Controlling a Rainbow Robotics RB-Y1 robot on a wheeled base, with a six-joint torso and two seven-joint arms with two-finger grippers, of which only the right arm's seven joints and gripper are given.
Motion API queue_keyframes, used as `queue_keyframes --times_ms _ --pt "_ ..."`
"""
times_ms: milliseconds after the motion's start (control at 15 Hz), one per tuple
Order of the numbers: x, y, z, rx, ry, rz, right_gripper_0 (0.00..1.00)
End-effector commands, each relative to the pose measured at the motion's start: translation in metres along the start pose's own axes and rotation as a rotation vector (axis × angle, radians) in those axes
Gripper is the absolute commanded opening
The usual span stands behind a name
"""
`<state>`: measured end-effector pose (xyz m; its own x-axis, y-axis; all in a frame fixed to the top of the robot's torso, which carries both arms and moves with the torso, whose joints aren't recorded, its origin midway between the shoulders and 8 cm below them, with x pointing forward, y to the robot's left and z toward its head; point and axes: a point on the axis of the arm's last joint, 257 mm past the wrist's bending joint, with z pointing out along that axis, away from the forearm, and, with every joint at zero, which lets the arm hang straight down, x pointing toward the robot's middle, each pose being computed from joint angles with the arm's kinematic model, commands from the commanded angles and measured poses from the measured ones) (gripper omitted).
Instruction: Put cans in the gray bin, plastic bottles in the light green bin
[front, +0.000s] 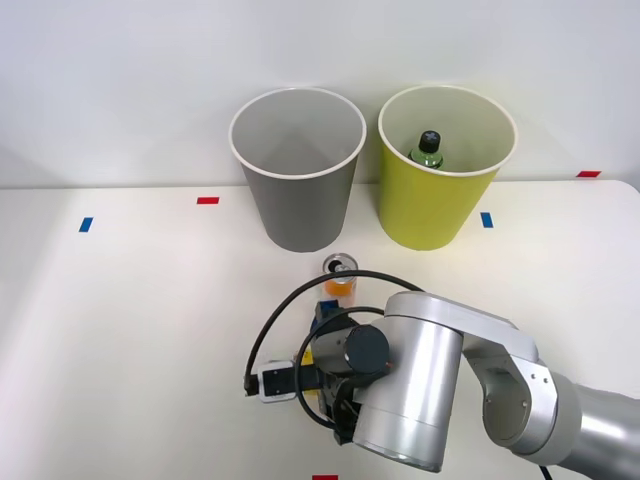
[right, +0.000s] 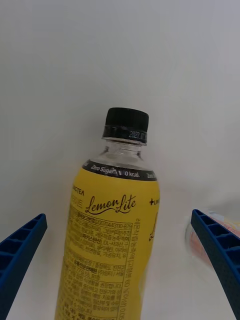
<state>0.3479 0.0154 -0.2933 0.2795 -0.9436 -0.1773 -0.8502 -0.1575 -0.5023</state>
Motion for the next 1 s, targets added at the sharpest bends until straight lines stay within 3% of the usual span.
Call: queue_keyframes --times_ms 67,667,800,867,1000 --pt "0.002 -0.007 0.012 0.017 0.033 0.003 1.00" --pt "-0.001 -0.014 0.026 0.015 0.056 0.004 1.00" --pt "-0.002 -0.014 0.026 0.015 0.054 -0.005 0.22" --pt "-0.002 -0.014 0.027 0.014 0.055 -0.004 0.00" --pt "-0.002 -0.013 0.027 0.011 0.054 -0.005 0.00"
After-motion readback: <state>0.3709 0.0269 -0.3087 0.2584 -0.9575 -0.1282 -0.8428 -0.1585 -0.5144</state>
